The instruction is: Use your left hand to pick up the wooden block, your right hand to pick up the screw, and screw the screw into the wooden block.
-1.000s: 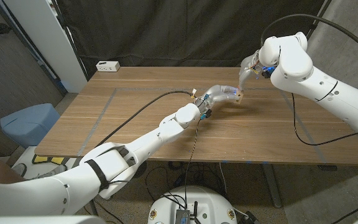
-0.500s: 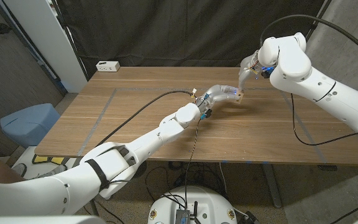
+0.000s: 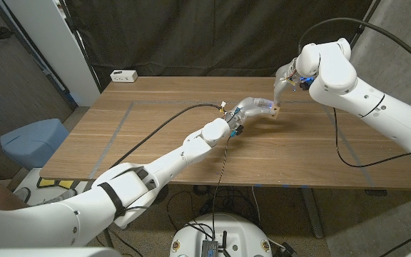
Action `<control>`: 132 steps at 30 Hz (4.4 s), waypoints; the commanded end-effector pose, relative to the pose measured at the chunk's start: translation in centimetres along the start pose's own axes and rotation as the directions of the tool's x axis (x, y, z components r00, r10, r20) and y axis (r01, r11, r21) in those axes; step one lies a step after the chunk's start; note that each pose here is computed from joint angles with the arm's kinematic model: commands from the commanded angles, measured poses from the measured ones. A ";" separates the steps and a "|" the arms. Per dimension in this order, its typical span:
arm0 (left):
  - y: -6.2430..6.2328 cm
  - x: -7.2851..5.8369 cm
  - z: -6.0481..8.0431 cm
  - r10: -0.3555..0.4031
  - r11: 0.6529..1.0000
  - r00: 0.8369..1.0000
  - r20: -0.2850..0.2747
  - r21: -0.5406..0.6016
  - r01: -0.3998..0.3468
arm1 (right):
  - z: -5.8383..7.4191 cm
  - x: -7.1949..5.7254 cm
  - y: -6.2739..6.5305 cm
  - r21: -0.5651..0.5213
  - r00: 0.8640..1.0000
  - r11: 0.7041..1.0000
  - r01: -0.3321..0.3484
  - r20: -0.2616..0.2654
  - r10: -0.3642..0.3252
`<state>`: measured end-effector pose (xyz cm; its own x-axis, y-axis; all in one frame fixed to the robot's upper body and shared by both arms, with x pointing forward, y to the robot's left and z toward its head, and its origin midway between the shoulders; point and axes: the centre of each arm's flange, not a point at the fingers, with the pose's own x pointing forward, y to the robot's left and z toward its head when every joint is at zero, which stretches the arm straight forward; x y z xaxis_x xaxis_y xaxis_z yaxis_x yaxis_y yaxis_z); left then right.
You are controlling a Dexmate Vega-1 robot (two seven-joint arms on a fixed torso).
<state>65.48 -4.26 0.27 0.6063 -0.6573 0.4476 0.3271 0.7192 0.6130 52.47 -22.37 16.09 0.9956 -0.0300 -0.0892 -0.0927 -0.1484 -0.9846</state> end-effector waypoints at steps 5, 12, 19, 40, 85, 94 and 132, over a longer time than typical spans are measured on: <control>0.0 0.0 0.0 -0.001 1.000 1.000 -0.004 -0.001 0.001 | 0.0 0.0 0.1 0.004 1.000 1.000 0.007 0.001 -0.007; 0.0 0.0 -0.1 -0.002 1.000 1.000 -0.005 -0.001 0.002 | 0.0 0.0 0.2 0.007 1.000 1.000 0.012 0.001 -0.012; 0.0 0.1 -0.1 -0.005 1.000 1.000 -0.005 -0.001 0.005 | -0.1 0.2 0.4 0.011 1.000 1.000 0.011 -0.002 -0.011; -0.1 0.1 0.0 -0.010 1.000 1.000 -0.007 0.000 0.010 | -0.2 0.0 0.7 0.016 1.000 1.000 0.021 -0.014 -0.021; 0.0 0.6 -0.4 -0.028 1.000 0.999 -0.018 -0.008 0.027 | -0.3 1.0 1.0 -0.017 0.995 0.999 0.039 -0.094 -0.040; 0.0 0.7 -0.5 -0.029 1.000 0.999 -0.019 -0.010 0.029 | -0.2 1.3 1.0 -0.029 0.993 0.999 0.041 -0.110 -0.044; -0.1 0.6 -0.2 -0.024 1.000 1.000 -0.009 -0.010 0.024 | -0.1 0.4 0.7 -0.047 0.990 0.998 0.041 -0.133 -0.047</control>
<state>66.02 -4.77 0.41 0.6041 -0.6735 0.4261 0.3494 0.7043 0.6179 53.10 -22.68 15.33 0.9895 -0.1434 -0.0152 -0.0428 -0.1910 -0.9806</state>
